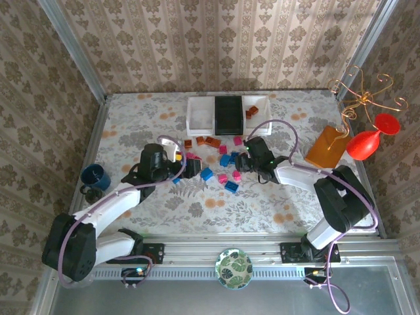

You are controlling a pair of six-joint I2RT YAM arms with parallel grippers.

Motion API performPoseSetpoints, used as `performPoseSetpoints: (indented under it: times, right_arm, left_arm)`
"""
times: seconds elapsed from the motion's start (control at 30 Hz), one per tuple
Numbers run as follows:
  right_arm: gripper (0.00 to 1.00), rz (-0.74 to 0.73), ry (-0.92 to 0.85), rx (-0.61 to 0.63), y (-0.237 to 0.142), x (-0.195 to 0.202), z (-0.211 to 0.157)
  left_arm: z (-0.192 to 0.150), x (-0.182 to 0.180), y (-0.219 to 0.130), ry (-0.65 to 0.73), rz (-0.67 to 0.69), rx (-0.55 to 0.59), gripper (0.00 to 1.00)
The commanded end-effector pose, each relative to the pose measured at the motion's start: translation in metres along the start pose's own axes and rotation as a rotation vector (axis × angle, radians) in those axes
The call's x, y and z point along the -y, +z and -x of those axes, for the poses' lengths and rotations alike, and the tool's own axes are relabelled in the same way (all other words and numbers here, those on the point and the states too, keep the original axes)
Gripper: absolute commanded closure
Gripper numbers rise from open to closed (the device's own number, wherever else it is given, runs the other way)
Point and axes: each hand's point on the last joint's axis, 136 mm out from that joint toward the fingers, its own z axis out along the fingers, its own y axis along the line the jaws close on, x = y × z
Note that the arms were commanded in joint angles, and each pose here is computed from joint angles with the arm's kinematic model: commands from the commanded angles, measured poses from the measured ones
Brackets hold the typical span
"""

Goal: Sort the legos into containers by color
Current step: Pick up the lego from the center of the table, then place the lego in the container.

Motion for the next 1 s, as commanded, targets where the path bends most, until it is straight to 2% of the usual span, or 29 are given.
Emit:
performPoseSetpoints:
  times: [0.0,0.13,0.43,0.6,0.77,0.9,0.97]
  right_arm:
    - [0.32,-0.055,-0.044,-0.019,0.012,0.007,0.001]
    - [0.38,-0.100,-0.059,-0.052,0.028,0.011,-0.001]
    - [0.42,-0.119,-0.047,-0.054,0.056,0.019,0.013]
    - [0.53,-0.106,-0.026,-0.067,0.066,0.022,0.016]
    - [0.67,-0.077,0.000,-0.056,0.055,0.022,0.020]
    - [0.70,0.052,0.163,0.048,0.029,0.028,0.052]
    - [0.70,0.060,0.235,0.120,0.019,0.042,0.075]
  left_arm:
    - [0.003,0.032,0.006,0.063,-0.118,-0.007,0.00]
    - [0.001,0.040,0.010,0.100,-0.108,-0.026,0.00]
    - [0.004,0.040,0.008,0.098,-0.098,-0.007,0.00]
    - [0.003,0.037,0.005,0.102,-0.080,0.002,0.00]
    - [0.003,0.033,0.004,0.106,-0.059,0.007,0.00]
    - [0.006,0.032,0.004,0.101,-0.046,0.013,0.00]
    - [0.011,0.033,0.003,0.096,-0.049,0.026,0.00]
